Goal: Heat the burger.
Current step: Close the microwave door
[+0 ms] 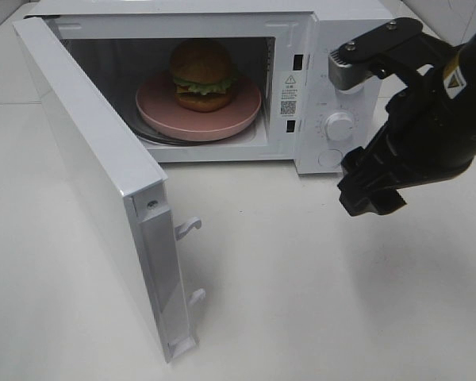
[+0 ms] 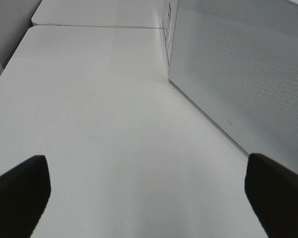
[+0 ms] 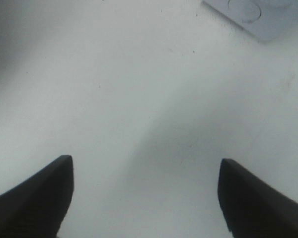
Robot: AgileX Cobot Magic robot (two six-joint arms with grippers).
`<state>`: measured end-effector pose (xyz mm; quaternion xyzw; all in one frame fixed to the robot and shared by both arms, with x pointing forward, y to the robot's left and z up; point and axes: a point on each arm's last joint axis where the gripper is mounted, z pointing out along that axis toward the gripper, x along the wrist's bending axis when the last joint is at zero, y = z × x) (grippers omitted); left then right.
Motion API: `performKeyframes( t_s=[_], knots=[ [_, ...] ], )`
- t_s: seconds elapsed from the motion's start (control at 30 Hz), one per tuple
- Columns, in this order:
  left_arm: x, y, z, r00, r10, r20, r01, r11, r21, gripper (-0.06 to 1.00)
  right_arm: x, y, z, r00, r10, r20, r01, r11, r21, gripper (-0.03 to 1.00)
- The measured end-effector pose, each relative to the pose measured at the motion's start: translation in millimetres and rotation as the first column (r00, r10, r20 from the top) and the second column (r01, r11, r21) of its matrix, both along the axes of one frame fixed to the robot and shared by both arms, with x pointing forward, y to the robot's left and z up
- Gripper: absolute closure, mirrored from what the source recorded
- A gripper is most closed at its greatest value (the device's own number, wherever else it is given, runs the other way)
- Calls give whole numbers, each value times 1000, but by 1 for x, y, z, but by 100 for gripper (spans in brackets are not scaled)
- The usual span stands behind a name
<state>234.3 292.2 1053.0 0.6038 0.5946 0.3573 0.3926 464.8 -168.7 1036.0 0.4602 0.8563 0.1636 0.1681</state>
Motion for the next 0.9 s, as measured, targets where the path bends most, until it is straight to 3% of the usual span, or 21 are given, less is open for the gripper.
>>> performKeyframes(
  t_s=[0.63,0.9],
  knots=[
    [0,0,0,1000,0,0,0,1000,0,-4,-66,-44,54,996,-67,55,64,997,46,21],
    [0,0,0,1000,0,0,0,1000,0,-4,-116,-79,59,979,-106,173,81,986,144,21]
  ],
)
